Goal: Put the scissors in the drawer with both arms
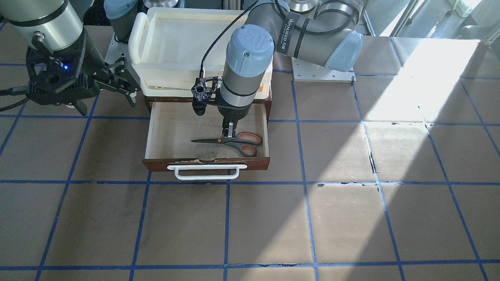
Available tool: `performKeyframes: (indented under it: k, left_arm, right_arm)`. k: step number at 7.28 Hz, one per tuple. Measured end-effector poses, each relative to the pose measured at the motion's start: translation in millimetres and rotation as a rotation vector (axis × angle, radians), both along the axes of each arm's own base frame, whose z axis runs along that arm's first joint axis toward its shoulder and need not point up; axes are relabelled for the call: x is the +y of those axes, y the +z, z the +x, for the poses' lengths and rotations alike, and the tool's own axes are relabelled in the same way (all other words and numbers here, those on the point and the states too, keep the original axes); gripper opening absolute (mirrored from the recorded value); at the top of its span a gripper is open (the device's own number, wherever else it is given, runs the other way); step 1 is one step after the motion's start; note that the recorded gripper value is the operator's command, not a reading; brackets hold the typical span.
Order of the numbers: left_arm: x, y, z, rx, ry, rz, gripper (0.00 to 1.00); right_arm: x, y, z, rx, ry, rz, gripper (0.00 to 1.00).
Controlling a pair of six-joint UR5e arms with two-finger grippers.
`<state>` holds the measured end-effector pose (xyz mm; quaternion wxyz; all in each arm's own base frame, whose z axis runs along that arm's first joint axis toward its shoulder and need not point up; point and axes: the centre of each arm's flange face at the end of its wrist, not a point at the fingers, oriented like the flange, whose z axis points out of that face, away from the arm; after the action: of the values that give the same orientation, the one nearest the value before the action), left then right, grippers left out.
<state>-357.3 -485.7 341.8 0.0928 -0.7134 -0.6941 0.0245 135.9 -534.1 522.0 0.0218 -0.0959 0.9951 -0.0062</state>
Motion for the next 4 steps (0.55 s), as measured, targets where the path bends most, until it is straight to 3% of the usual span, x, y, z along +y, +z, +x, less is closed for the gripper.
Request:
performKeyframes:
  k: [2, 3, 4]
  left_arm:
    - [2, 14, 1, 0.019, 0.056, -0.009, 1.0]
    - [0, 29, 7, 0.026, 0.125, -0.024, 1.0]
    - [-6, 48, 19, 0.031, 0.253, -0.032, 1.0]
  right_arm:
    - [3, -7, -3, 0.041, -0.073, 0.015, 1.0]
    - [4, -8, -5, 0.06, -0.094, 0.016, 1.0]
    - [5, -7, -6, 0.065, -0.117, 0.013, 1.0]
